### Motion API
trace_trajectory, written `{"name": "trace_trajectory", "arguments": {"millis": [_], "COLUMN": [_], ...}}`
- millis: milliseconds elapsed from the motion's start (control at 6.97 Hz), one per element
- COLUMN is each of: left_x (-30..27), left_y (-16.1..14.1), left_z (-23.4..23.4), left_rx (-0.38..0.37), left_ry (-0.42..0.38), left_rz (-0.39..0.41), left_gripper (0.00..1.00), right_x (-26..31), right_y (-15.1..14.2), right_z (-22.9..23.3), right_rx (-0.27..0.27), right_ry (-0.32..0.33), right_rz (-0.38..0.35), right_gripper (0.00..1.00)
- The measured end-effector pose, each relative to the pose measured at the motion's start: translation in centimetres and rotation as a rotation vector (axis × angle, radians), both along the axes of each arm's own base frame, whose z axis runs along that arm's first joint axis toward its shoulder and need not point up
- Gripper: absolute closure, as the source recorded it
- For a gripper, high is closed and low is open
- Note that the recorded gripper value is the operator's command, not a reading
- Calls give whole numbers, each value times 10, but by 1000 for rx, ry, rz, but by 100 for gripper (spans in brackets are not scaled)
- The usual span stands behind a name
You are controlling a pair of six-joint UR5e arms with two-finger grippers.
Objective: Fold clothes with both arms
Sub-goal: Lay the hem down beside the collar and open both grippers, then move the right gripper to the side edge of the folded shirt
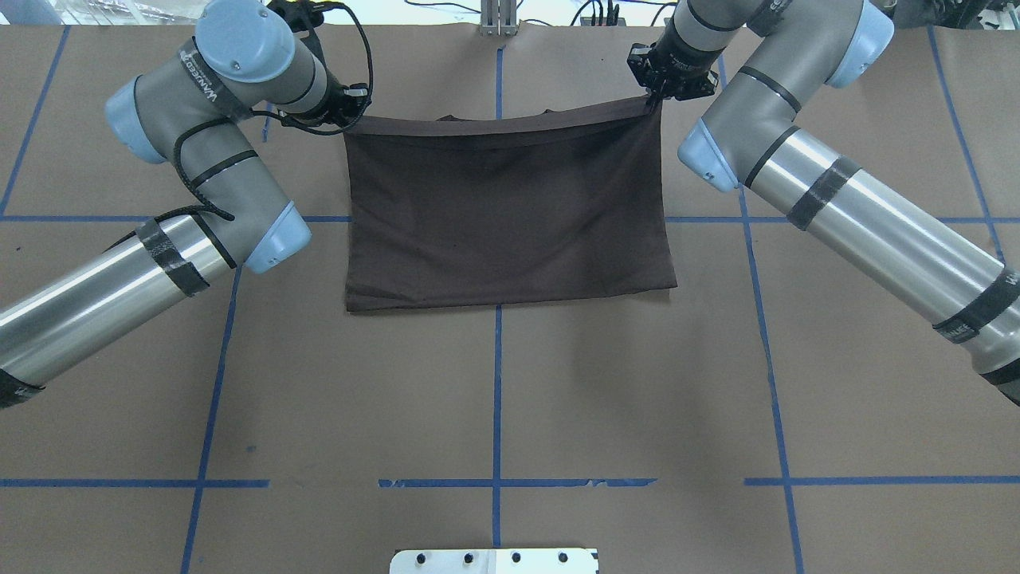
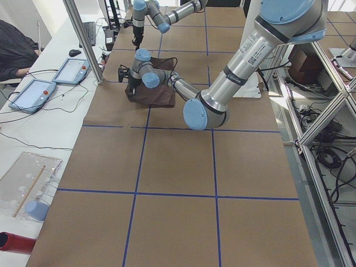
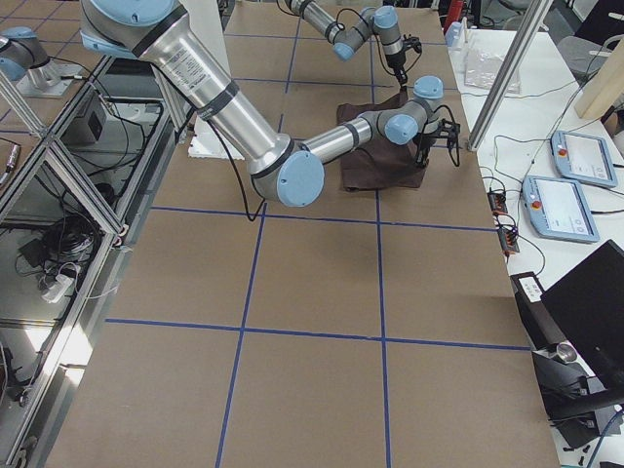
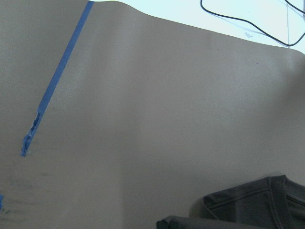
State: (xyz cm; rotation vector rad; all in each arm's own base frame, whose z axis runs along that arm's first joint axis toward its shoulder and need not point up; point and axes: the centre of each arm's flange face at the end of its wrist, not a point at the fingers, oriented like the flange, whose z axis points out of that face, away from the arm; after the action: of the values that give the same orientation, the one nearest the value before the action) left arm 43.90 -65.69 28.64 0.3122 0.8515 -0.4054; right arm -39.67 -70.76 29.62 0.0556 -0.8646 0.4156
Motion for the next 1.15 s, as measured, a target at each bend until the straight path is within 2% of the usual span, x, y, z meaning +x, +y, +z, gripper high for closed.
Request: {"name": "trace_trajectory", "arguments": {"millis": [143, 287, 430, 574, 861, 1004, 1148], "left_x": [1, 3, 5, 6, 8, 9, 9], "left_y": [-1, -1, 0, 0, -2, -3, -3], "left_z": [-7, -12, -14, -14, -14, -17, -22], "left_rx": [1, -3, -11, -22, -31, -30, -27], "left_ry": [10, 19, 27, 35, 34, 38, 43], "left_rz": [-5, -11, -18, -28, -36, -38, -39], "left_gripper": [100, 77, 11, 0, 0, 0, 0], "right_x": [-2, -5, -8, -10, -8, -9, -10], "right_y": [1, 3, 7, 12, 23, 39, 69], "right_z": [-2, -3, -2, 8, 24, 27, 35], "right_rx": [2, 4, 15, 40, 86, 93, 95], "right_ry": [-2, -5, -12, -30, -65, -80, -95], "right_rz": [-3, -8, -14, -21, -38, -46, -62], "right_gripper": [100, 60, 1, 0, 0, 0, 0]}}
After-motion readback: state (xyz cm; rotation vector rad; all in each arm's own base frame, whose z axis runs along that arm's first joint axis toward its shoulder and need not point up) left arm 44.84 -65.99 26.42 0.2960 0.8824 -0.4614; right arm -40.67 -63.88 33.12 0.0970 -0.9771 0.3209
